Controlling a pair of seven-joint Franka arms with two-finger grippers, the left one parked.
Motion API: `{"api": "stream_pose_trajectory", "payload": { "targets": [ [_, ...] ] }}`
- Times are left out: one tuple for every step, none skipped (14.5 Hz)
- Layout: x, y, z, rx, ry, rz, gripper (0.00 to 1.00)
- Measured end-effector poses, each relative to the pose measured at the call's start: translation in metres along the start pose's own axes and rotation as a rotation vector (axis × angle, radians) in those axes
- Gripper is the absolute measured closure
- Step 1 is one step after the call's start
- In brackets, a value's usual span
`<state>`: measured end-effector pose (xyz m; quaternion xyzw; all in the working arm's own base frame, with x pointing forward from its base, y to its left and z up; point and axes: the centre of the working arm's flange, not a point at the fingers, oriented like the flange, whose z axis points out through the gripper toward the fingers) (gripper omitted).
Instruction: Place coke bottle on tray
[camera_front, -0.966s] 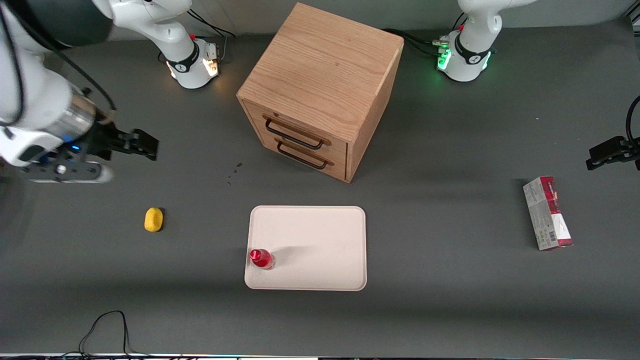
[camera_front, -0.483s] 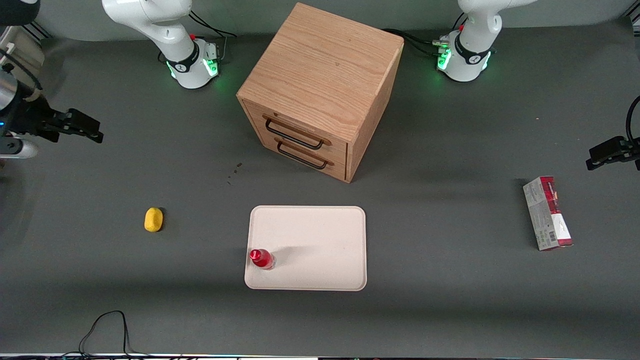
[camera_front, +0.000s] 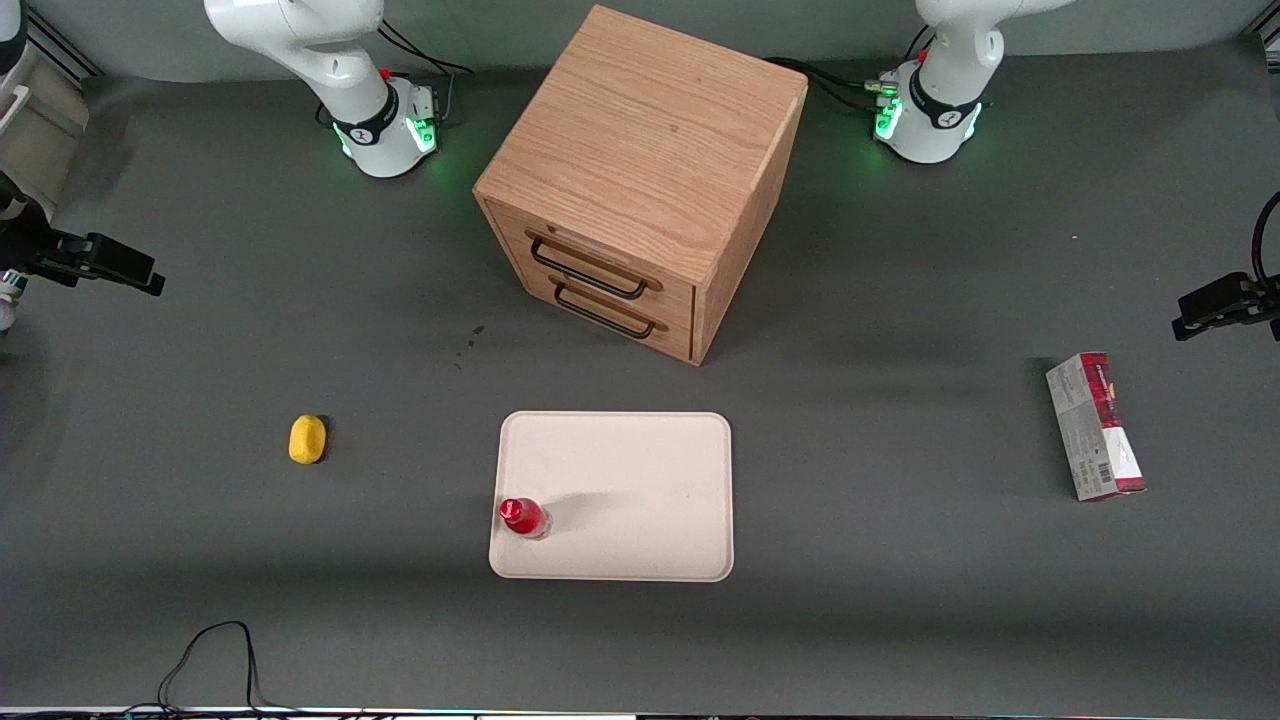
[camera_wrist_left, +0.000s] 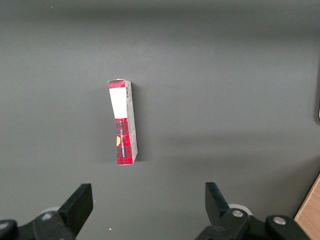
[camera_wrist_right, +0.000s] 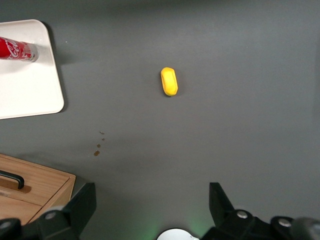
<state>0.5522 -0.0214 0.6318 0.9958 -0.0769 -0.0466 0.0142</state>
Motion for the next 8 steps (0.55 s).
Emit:
{"api": "stream_pose_trajectory", "payload": {
  "targets": [
    [0.0005, 0.0019, 0.0007, 0.000, -0.001, 0.002, 0.00],
    [0.0010, 0.0027, 0.0014, 0.000, -0.002, 0.003, 0.00],
    [0.0013, 0.0033, 0.0020, 0.000, -0.003, 0.004, 0.00],
    [0.0015, 0.0033, 0.0022, 0.000, -0.004, 0.005, 0.00],
    [0.0015, 0.0031, 0.0023, -0.001, -0.004, 0.004, 0.00],
    [0.0014, 0.0030, 0.0023, -0.001, -0.004, 0.004, 0.00],
    [0.0014, 0.0029, 0.0023, -0.001, -0.004, 0.004, 0.00],
    [0.0014, 0.0028, 0.0023, -0.001, -0.004, 0.004, 0.00]
  ]
}}
